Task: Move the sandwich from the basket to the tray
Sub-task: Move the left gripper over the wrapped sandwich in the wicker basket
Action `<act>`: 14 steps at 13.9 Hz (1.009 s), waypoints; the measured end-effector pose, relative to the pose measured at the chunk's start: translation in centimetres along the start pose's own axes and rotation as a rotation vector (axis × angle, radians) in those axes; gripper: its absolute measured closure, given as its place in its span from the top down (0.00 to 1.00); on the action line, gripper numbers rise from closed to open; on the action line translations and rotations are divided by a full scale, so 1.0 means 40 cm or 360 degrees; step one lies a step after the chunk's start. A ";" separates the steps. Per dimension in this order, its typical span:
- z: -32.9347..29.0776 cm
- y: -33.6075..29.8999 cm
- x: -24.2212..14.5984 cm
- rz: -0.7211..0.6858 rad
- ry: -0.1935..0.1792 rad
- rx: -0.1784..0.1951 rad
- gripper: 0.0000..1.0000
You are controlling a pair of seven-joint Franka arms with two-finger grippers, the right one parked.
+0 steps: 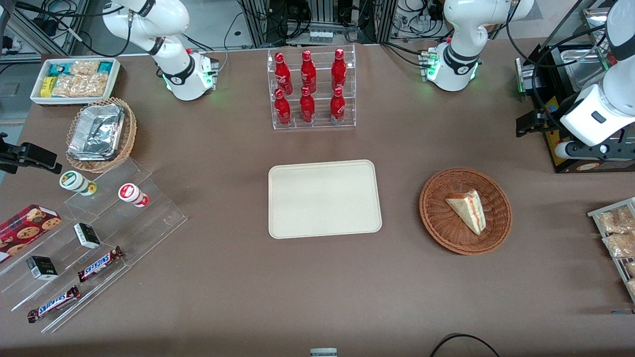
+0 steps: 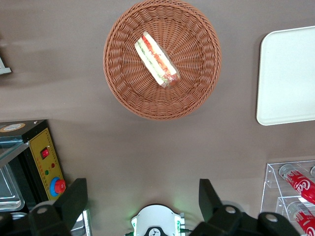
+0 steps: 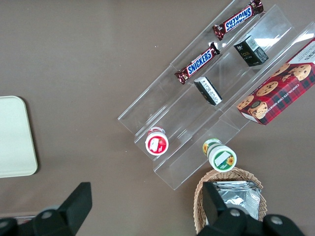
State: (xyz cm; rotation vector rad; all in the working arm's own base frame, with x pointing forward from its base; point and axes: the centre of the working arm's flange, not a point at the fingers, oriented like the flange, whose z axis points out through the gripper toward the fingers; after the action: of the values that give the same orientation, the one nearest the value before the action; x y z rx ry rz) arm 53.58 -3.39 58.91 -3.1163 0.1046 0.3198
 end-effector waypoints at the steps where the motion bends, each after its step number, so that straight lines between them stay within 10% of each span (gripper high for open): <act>1: 0.000 0.000 0.000 0.0000 0.0001 0.0000 1.00; 8: 0.118 -0.003 0.068 0.0000 -0.0011 -0.0005 1.00; 14: 0.391 -0.003 0.139 0.0002 0.0123 -0.0007 1.00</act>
State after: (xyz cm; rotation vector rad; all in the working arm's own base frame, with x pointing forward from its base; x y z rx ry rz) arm 55.86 -3.43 42.48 -3.1335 0.1065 0.2000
